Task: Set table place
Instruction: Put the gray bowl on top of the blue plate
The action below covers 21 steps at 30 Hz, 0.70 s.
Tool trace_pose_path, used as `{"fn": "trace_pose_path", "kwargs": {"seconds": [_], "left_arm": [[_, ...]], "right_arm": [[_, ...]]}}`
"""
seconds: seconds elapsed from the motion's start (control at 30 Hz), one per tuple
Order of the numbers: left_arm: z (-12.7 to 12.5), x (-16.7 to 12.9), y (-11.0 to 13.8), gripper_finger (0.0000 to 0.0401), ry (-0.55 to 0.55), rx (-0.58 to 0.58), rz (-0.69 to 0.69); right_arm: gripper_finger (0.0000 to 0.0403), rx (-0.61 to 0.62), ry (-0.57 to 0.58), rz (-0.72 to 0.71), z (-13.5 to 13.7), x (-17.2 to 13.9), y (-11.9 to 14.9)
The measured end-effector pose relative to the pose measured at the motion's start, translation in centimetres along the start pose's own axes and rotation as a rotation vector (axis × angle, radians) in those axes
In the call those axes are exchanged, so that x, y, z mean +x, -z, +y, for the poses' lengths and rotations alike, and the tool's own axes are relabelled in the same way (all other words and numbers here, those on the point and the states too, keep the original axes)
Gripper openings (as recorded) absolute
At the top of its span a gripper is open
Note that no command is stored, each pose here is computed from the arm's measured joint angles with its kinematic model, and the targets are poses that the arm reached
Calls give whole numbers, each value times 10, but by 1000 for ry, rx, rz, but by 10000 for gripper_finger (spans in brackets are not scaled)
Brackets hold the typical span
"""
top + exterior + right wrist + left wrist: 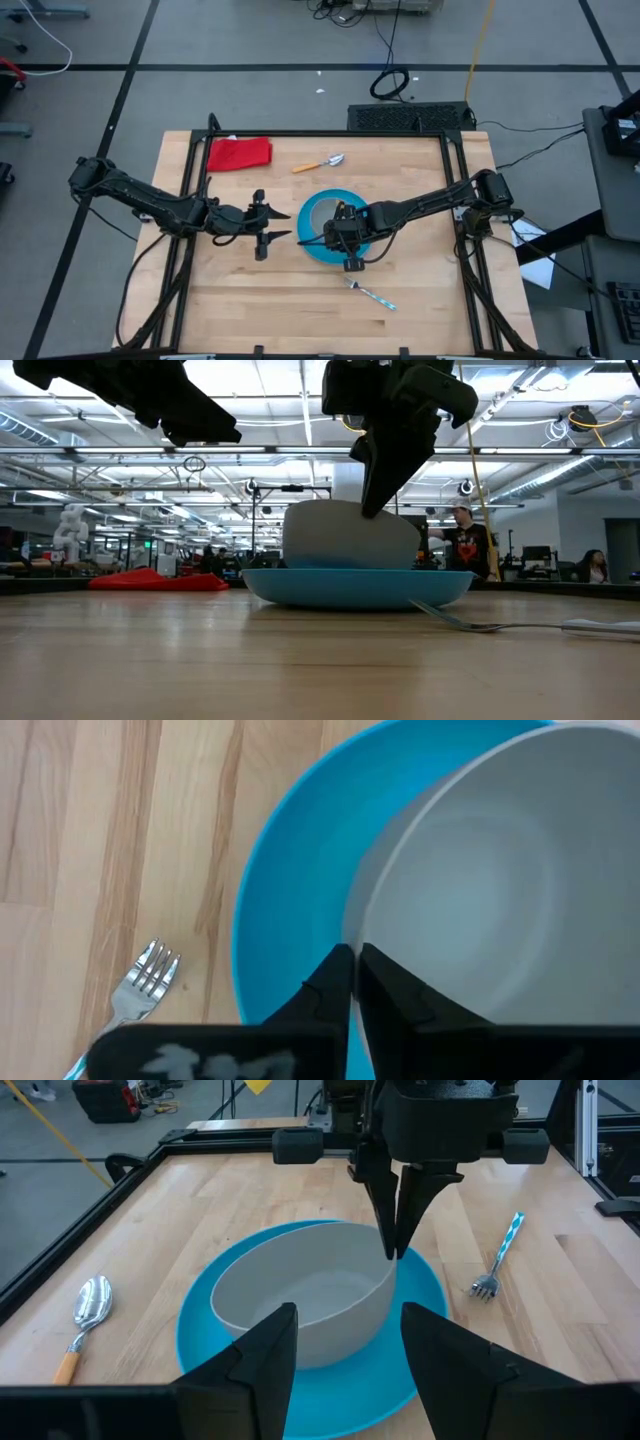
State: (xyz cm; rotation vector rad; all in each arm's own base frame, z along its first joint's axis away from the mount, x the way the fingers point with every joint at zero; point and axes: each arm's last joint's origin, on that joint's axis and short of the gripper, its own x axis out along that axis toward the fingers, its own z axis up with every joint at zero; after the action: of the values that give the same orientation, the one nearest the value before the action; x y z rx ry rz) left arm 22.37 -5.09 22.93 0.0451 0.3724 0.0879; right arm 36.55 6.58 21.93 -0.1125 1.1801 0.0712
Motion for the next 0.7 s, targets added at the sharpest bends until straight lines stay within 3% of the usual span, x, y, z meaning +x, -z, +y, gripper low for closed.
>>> {"fn": "trace_pose_path", "kwargs": {"seconds": [0.43, 0.7], "left_arm": [[0, 0, 0, 186, 0, 0, 0], [0, 0, 0, 186, 0, 0, 0]], "right_arm": [[105, 11, 4, 15, 0, 0, 1], [127, 11, 3, 4, 1, 0, 0]]}}
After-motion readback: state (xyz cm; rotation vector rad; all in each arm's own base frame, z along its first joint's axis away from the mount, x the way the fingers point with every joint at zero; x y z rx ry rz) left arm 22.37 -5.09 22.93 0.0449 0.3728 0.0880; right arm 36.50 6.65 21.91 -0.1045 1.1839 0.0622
